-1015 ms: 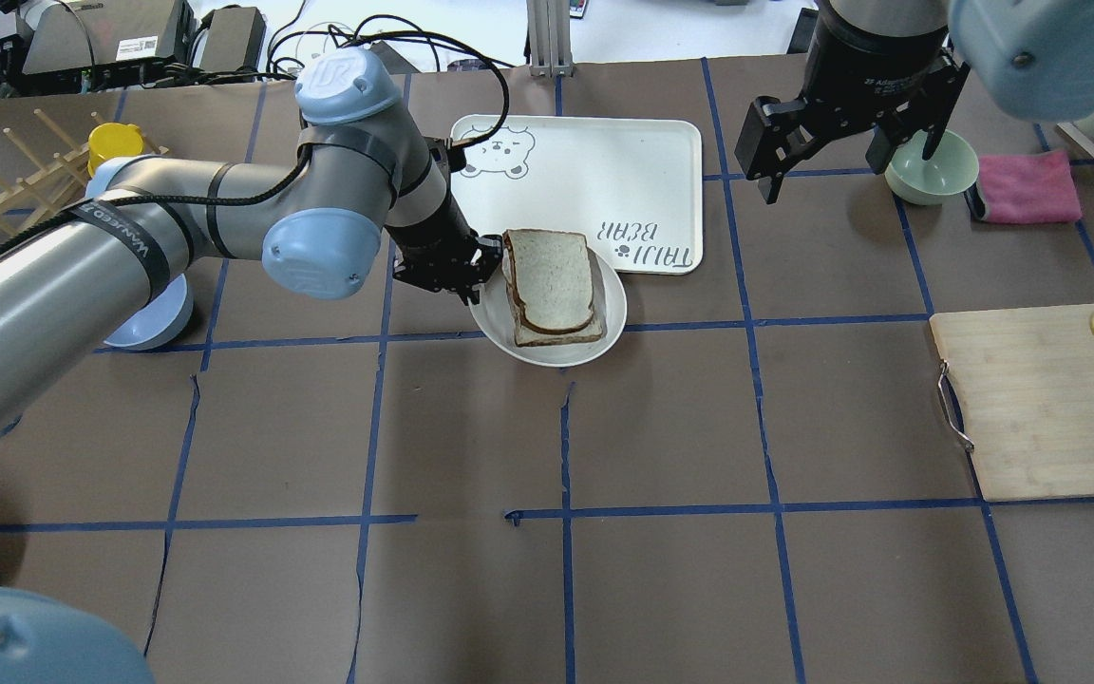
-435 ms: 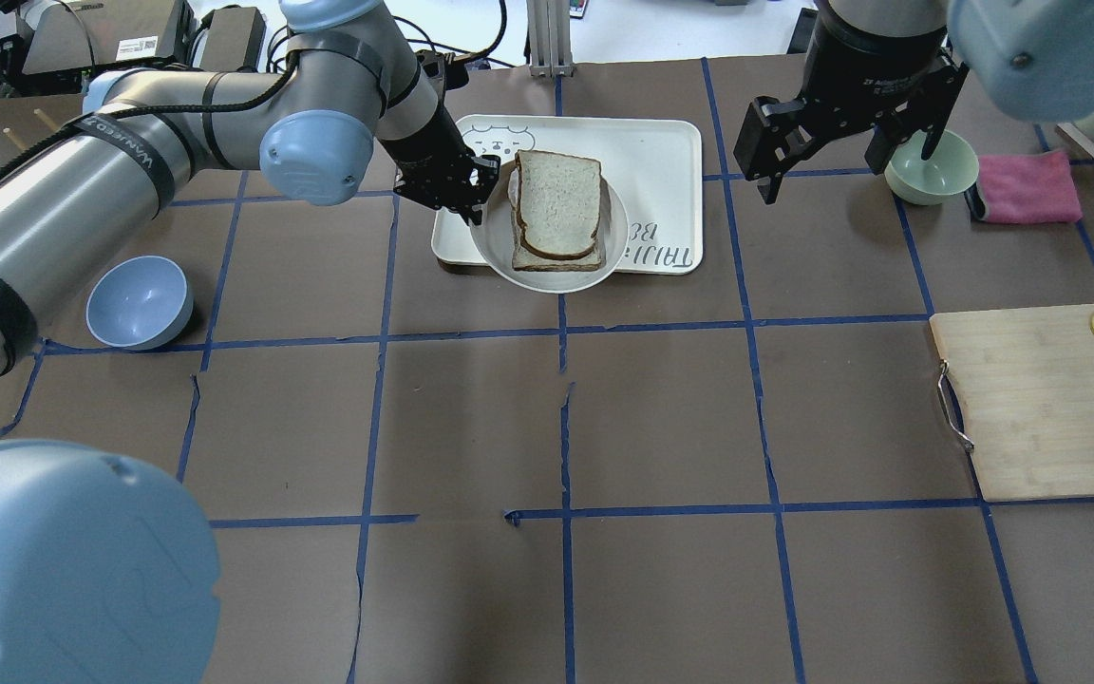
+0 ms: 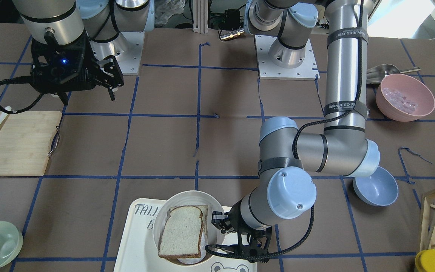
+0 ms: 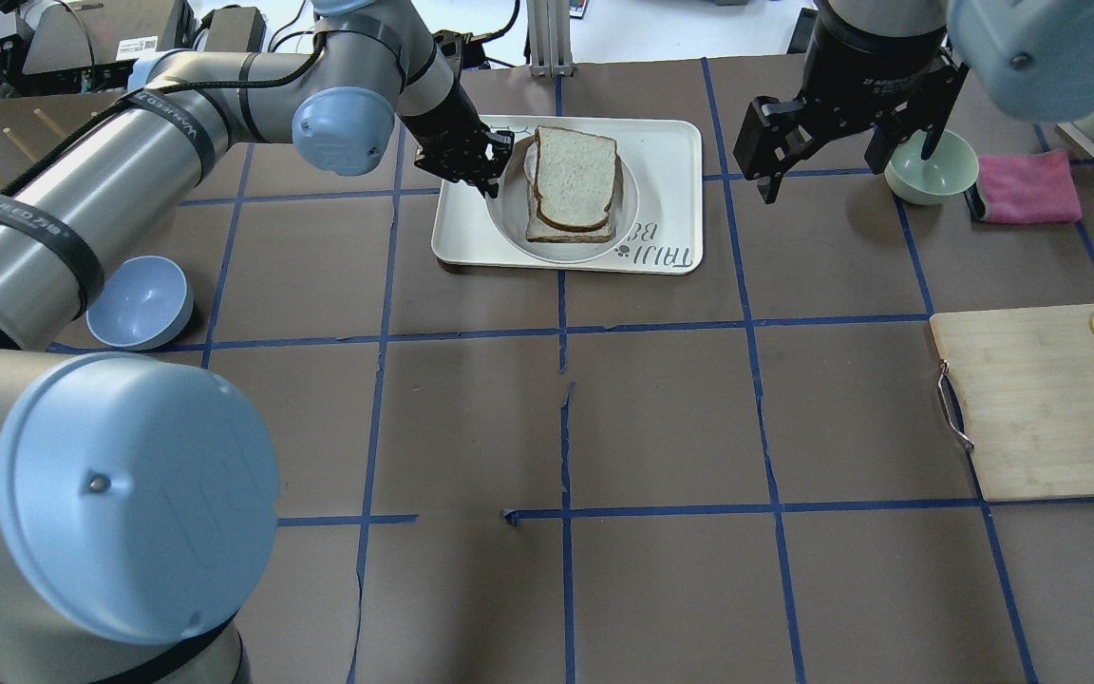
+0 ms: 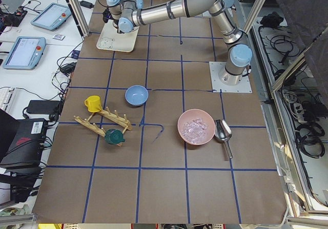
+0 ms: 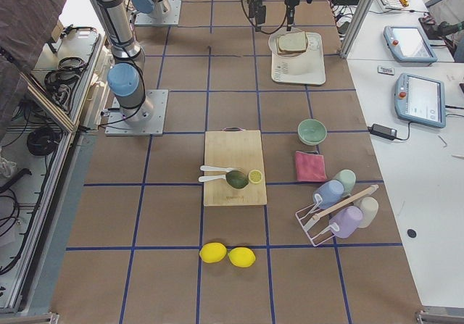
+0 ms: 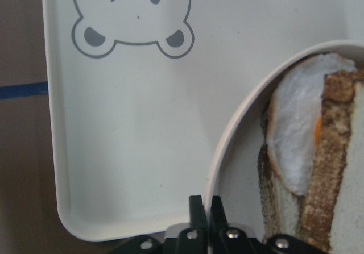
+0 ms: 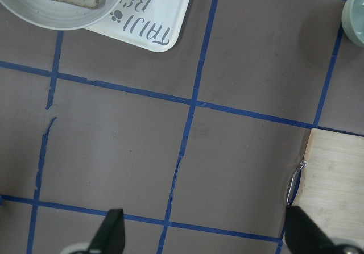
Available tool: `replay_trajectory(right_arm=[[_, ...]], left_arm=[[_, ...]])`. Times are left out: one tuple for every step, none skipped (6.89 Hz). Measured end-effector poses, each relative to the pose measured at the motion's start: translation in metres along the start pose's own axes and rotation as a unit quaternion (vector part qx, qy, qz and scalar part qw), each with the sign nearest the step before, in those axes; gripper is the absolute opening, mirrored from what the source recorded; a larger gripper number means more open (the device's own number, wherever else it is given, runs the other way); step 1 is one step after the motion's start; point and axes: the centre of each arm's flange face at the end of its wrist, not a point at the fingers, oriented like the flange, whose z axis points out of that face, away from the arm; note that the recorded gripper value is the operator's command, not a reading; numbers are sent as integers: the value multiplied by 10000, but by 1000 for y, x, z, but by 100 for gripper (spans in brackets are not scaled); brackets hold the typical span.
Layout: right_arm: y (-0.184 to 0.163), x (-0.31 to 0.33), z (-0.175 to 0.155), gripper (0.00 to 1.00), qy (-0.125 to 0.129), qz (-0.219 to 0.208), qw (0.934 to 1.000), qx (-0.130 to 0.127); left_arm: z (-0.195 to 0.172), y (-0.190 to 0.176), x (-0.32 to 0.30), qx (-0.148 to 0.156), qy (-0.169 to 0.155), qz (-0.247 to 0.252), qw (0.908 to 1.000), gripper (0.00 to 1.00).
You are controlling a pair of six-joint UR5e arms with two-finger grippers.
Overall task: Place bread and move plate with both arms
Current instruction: 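Slide the plate farther from the robot onto the bear tray, then open the left gripper and lift it off the plate rim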
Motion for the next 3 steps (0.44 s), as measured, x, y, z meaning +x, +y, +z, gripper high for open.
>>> replay_trajectory(right_arm=[[0,0,0,100,0,-1,10000,-3],[0,0,0,100,-1,-1,10000,-7],[0,0,1,100,-4,-2,10000,-17]], left_arm=[[13,-11,-4,10,28,44,10000,0],[24,-19,-7,53,85,89,9999,0],[32,-24,-11,118,129,148,9997,55]])
